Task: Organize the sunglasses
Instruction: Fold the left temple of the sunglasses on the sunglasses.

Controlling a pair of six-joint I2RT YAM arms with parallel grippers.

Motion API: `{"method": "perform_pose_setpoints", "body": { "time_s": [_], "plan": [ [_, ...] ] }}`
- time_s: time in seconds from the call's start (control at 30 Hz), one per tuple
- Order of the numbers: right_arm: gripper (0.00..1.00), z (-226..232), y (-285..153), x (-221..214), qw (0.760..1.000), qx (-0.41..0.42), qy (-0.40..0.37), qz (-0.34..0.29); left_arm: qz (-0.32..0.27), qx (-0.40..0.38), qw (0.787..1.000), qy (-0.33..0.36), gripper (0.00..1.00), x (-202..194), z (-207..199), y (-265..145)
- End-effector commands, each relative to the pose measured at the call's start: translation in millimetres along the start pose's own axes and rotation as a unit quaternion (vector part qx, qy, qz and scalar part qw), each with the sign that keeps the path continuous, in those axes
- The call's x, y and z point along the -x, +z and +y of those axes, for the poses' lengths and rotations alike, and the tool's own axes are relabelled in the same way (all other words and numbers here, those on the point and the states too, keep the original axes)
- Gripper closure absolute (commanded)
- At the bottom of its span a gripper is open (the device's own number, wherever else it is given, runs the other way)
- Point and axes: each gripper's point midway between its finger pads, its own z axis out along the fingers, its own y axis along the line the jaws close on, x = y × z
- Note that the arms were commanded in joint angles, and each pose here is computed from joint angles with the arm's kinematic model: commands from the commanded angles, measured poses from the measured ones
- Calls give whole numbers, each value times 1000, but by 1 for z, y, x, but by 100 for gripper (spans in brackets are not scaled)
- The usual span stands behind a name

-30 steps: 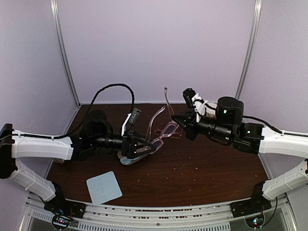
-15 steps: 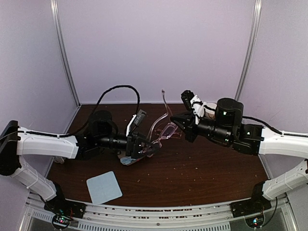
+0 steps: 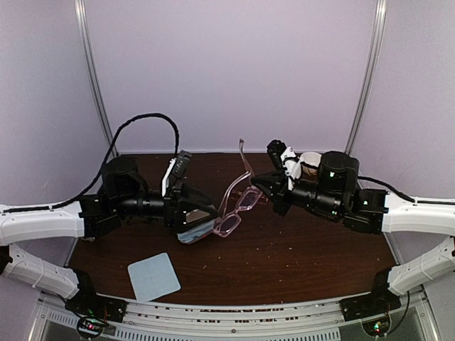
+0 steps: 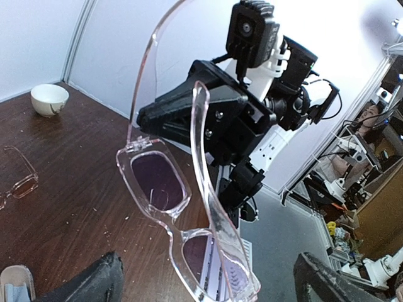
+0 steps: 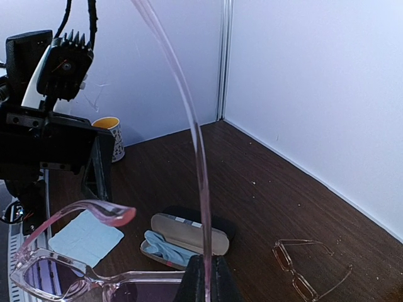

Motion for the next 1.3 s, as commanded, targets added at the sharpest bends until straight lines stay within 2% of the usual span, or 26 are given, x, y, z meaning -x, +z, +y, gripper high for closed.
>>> {"method": "perform_pose_setpoints", "body": {
  "time_s": [0.0,0.2,0.43,0.57,0.8,1.07,1.27],
  "plan": [
    [100,2,-5,21,999,0,-2,-37,1,42,999,19,2,-4,10,-11],
    [100,13,-6,31,998,34,-2,-59,-25,67,997,9,4,3,16,-18],
    [100,19,-5,40,996,43,-4,-71,-5,26,1000,0,5,-1,13,0],
    [100,26,-6,44,995,57,-10,-81,-3,37,999,-18,11,-8,27,9],
    [100,32,-1,44,995,62,-18,-76,0,21,999,-33,13,-15,32,20],
    [100,22,-6,29,997,36,-44,-49,-13,8,1000,6,10,-9,8,-5],
    [100,28,-12,24,996,53,-47,-49,-25,83,996,15,10,-16,23,-29]
  ]
}}
